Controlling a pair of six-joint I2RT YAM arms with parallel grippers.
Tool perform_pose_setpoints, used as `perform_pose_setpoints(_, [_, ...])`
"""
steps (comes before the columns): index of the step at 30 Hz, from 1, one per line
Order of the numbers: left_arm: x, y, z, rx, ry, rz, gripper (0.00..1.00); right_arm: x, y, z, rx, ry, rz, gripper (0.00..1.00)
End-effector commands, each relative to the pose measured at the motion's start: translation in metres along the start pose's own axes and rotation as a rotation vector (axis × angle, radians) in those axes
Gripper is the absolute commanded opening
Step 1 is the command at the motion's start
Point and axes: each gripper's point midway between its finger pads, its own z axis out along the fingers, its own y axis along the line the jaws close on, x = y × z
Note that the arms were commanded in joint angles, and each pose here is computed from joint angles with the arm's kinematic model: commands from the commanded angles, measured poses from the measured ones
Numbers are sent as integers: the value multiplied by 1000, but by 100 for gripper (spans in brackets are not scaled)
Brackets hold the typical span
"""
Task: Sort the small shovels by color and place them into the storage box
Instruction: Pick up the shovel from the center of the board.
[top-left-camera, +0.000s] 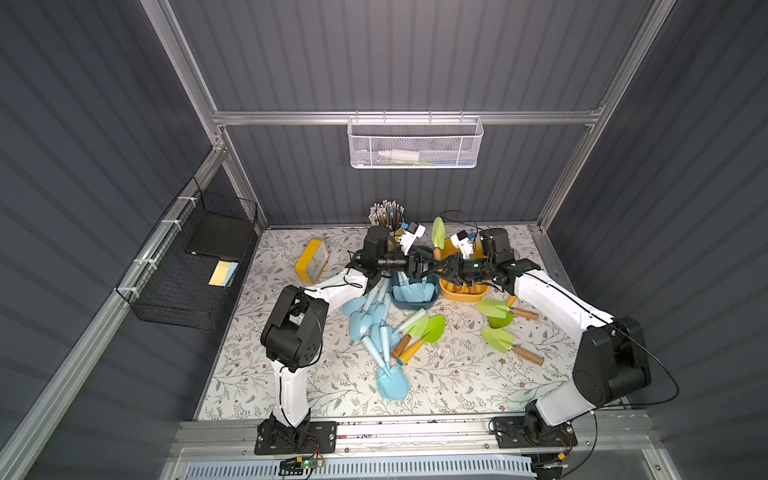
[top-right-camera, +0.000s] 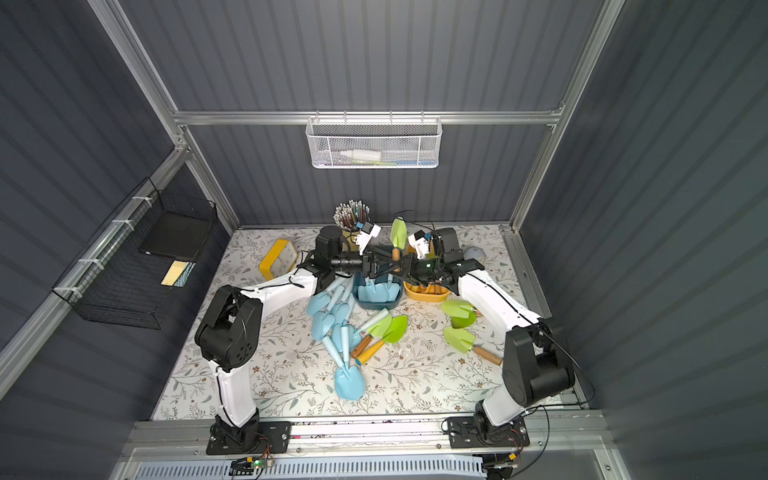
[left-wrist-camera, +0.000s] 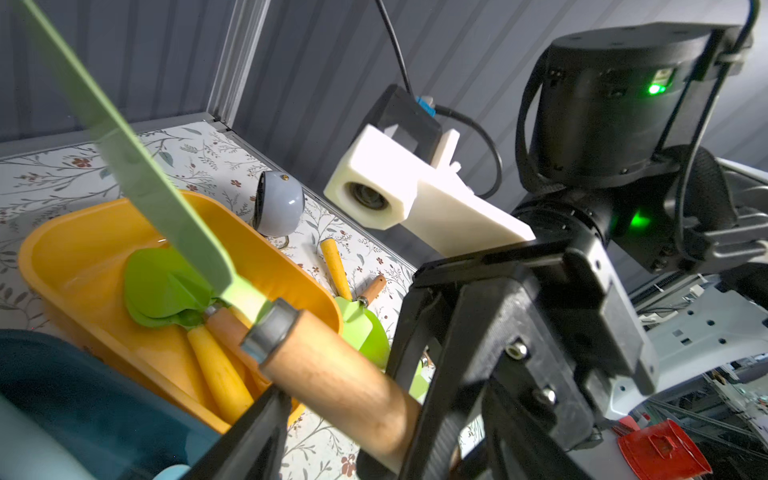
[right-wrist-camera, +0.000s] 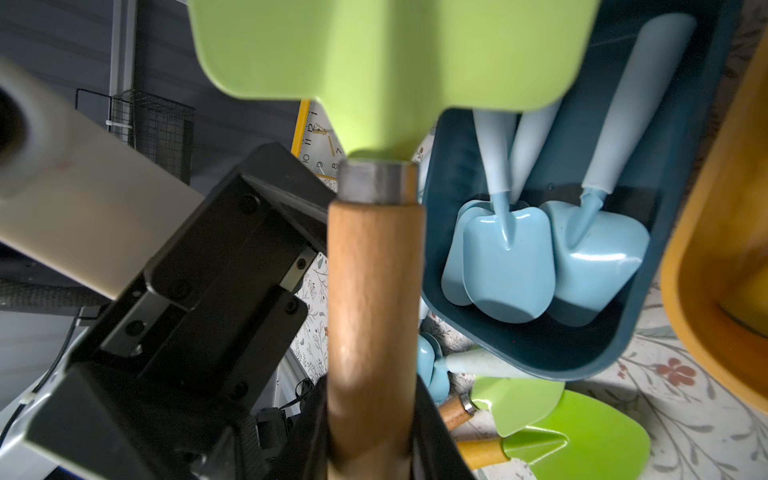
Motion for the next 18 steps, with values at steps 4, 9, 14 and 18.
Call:
perform_pose_setpoints(4, [-4,-13,10,72,-1,17,74,24,66,-13,-209,47,-176,10])
perform_pose_setpoints(9, [-8,-22,8,117,0,24,69,35,67,-17,-231,54,-187,10])
perform_pose_setpoints(14, [-13,-36,-1,168,-8,41,69,47,65,-20,-239,77,-191,10])
perform_pose_setpoints(18, [-20,-41,-15,179,-16,69,73,54,63,-23,-242,89,-200,10])
